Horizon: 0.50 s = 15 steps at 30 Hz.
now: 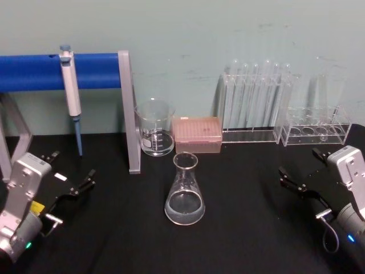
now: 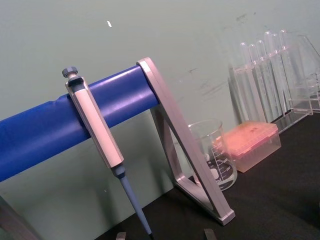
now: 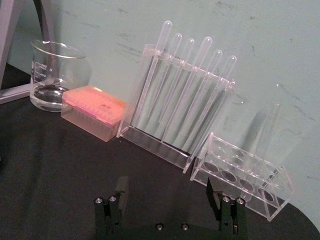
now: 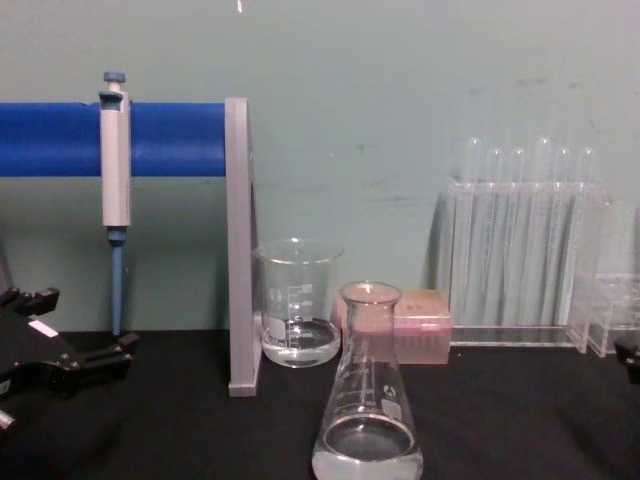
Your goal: Grasp the erlenmeyer flask with one hand, shake it three times, then place it back.
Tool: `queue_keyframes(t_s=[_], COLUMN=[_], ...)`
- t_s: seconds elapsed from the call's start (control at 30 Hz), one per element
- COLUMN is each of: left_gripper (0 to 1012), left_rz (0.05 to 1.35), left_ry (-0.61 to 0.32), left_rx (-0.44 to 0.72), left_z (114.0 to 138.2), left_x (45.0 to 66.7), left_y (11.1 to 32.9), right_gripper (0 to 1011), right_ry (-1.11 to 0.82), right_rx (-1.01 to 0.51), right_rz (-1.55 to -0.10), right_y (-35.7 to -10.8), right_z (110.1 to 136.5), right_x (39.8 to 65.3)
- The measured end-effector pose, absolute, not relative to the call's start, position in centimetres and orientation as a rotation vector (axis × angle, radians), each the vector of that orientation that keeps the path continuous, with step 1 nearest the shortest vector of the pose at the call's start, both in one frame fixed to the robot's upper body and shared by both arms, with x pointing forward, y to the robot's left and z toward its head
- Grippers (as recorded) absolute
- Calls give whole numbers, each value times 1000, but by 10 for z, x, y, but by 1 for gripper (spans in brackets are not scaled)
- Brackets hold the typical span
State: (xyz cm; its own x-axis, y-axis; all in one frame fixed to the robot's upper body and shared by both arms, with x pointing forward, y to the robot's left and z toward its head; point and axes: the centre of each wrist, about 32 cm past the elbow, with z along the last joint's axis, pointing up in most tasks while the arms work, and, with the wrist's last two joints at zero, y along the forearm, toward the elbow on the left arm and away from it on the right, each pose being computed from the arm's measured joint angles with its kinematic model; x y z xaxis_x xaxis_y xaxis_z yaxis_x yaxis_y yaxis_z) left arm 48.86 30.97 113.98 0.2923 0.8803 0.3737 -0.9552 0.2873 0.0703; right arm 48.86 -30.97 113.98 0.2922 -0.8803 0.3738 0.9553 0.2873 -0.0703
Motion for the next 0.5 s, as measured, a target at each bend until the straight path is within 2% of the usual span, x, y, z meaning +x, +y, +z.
queue_keyframes(t_s=[0.5], left_gripper=[1001], left_rz=[1248], left_ry=[-285], left_rx=[304], left_z=[1140], left_x=[489], left_y=[310], right_gripper=[1000], right_ry=[-285], right_rx=[-304], right_rz=[-1248], right_y=[-310], right_z=[1140], right_x=[489])
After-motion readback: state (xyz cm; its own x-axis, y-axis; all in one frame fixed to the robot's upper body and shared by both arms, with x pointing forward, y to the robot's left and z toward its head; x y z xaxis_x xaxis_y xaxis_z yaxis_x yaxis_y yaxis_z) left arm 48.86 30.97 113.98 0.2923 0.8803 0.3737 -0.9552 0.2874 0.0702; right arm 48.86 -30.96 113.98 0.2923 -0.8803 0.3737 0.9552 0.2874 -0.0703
